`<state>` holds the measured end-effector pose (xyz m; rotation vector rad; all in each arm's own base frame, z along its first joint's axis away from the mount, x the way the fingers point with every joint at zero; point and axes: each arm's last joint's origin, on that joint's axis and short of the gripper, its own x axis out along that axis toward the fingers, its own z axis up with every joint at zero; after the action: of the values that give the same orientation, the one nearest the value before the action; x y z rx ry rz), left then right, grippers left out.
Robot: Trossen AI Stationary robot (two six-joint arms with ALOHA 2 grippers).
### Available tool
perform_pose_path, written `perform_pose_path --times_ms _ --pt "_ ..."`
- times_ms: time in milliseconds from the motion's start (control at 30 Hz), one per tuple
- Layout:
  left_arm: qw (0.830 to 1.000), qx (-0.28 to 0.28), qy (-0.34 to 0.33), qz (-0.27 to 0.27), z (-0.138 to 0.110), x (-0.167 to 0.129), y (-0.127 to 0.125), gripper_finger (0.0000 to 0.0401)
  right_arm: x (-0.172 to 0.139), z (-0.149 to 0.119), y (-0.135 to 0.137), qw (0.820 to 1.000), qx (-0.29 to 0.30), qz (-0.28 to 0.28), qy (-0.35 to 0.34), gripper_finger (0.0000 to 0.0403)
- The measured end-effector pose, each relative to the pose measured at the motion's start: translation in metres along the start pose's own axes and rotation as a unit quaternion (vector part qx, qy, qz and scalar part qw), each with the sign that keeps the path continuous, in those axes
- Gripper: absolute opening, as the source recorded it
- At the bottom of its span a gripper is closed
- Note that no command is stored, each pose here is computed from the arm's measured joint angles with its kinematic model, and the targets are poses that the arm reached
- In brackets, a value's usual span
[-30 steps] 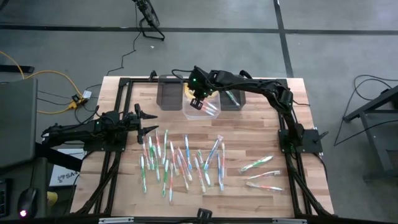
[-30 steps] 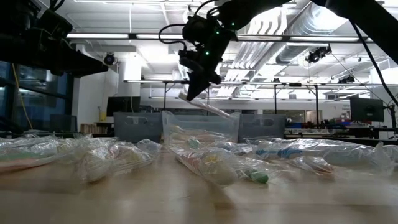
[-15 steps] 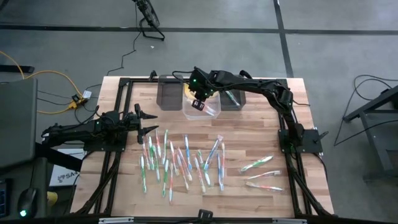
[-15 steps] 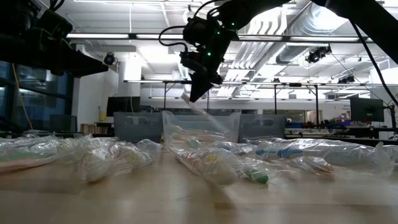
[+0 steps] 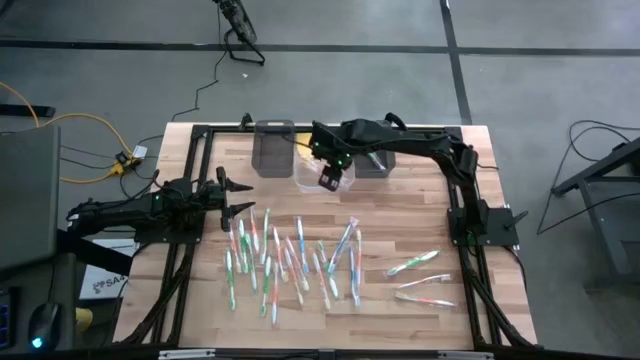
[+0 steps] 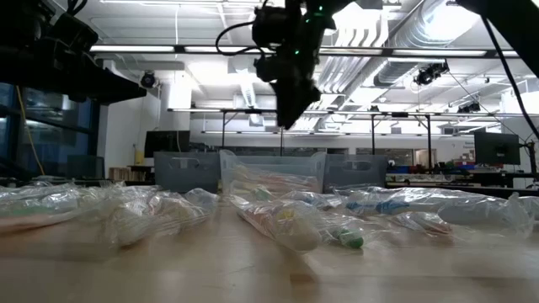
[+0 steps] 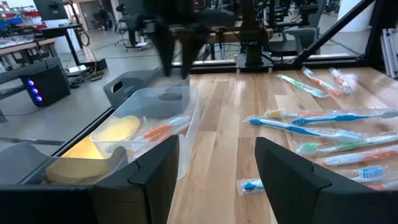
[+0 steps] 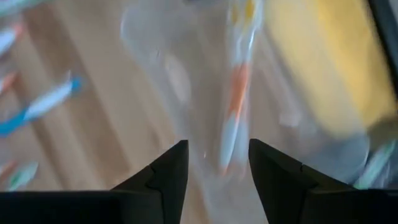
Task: Pick & Place Toothbrushes
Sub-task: Put the green toothbrush into the right black bin
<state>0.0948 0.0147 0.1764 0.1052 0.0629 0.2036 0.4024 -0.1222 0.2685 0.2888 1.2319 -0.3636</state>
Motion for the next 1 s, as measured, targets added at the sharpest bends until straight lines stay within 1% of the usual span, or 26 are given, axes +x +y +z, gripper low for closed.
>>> perform_pose_path --times_ms 133,233,367,500,567,633,767,867,1000 --pt "1.0 0.0 0.0 0.0 0.0 0.0 0.0 0.0206 -0.009 -0.015 0.022 0.999 -0.004 -0.001 0.047 0.0157" --pt "1.0 0.0 0.0 0.0 0.0 0.0 0.0 0.0206 -0.011 -0.027 0.037 0.996 -0.006 -0.015 0.085 0.0156" --pt "1.0 0.0 0.0 0.0 0.0 0.0 0.0 0.0206 -0.014 -0.04 0.052 0.991 -0.003 -0.069 0.115 0.0155" --pt "1.0 0.0 0.0 0.0 0.0 0.0 0.0 0.0206 -0.018 -0.051 0.066 0.984 0.031 -0.113 0.132 0.0155" --pt "1.0 0.0 0.0 0.0 0.0 0.0 0.0 0.0206 -0.022 -0.058 0.074 0.981 0.049 -0.126 0.137 0.0155" --pt "1.0 0.0 0.0 0.001 0.0 0.0 0.0 0.0206 -0.024 -0.067 0.084 0.98 0.06 -0.129 0.136 0.0155" --pt "1.0 0.0 0.001 0.002 0.0 0.0 0.0 0.0206 -0.024 -0.093 0.103 0.979 0.034 -0.133 0.149 0.0155" --pt "1.0 0.0 0.001 0.002 0.0 0.0 0.0 0.0206 -0.021 -0.116 0.115 0.977 0.031 -0.137 0.161 0.0155" --pt "1.0 0.0 0.0 0.002 0.0 0.0 0.0 0.0206 -0.022 -0.146 0.121 0.979 0.044 -0.109 0.169 0.0155"
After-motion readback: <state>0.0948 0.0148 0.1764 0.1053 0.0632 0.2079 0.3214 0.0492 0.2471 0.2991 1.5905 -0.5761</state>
